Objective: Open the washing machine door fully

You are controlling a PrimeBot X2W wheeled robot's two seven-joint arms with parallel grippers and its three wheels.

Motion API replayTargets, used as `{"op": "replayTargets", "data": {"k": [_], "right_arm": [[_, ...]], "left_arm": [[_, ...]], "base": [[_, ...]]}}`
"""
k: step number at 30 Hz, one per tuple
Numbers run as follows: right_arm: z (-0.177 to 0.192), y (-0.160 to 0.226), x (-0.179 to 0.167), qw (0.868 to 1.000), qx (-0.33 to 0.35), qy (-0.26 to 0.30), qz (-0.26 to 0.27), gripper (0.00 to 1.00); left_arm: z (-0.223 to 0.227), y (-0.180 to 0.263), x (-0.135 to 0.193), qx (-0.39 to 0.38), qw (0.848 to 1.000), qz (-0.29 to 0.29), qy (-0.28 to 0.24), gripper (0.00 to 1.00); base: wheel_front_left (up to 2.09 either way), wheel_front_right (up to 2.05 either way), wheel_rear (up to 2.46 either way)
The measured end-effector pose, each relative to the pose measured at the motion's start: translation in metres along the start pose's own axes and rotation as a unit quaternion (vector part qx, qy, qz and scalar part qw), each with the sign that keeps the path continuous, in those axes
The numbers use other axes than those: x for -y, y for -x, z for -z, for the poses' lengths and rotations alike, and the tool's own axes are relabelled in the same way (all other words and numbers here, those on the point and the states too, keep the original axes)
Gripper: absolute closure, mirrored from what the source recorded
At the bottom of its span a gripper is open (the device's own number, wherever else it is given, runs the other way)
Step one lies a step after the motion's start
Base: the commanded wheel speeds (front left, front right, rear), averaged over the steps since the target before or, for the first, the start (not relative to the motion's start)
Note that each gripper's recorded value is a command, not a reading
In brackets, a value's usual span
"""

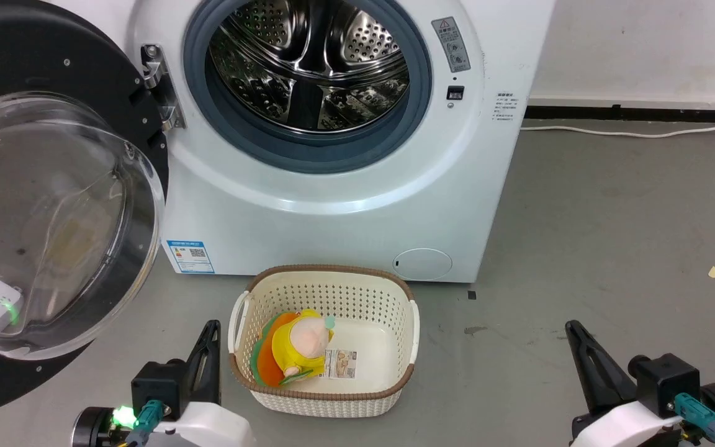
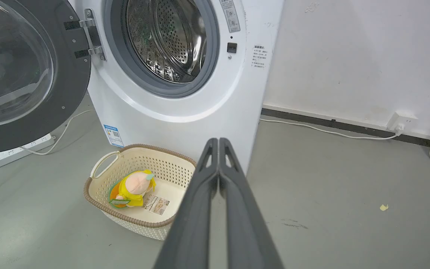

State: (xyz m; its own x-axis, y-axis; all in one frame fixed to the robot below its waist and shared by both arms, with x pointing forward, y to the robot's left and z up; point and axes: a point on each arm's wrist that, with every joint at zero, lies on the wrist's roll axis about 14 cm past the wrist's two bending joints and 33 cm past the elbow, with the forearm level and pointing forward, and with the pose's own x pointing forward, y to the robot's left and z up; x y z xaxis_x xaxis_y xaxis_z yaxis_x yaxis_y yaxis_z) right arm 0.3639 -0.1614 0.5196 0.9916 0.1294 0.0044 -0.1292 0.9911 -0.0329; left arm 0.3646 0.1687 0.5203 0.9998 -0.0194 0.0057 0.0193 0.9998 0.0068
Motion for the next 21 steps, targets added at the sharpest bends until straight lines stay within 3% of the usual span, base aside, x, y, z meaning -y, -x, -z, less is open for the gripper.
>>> {"op": "replayTargets", "data": {"k": [21], "right_arm": [[0.0003, -0.0032, 0.0006, 1.000, -0.014, 0.005, 0.000, 1.00]], "left_arm": [[-0.0018, -0.0038, -0.0087, -0.008, 1.000, -0.009, -0.016, 1.00]], "base": [[0.00, 0.00, 0.00]]}}
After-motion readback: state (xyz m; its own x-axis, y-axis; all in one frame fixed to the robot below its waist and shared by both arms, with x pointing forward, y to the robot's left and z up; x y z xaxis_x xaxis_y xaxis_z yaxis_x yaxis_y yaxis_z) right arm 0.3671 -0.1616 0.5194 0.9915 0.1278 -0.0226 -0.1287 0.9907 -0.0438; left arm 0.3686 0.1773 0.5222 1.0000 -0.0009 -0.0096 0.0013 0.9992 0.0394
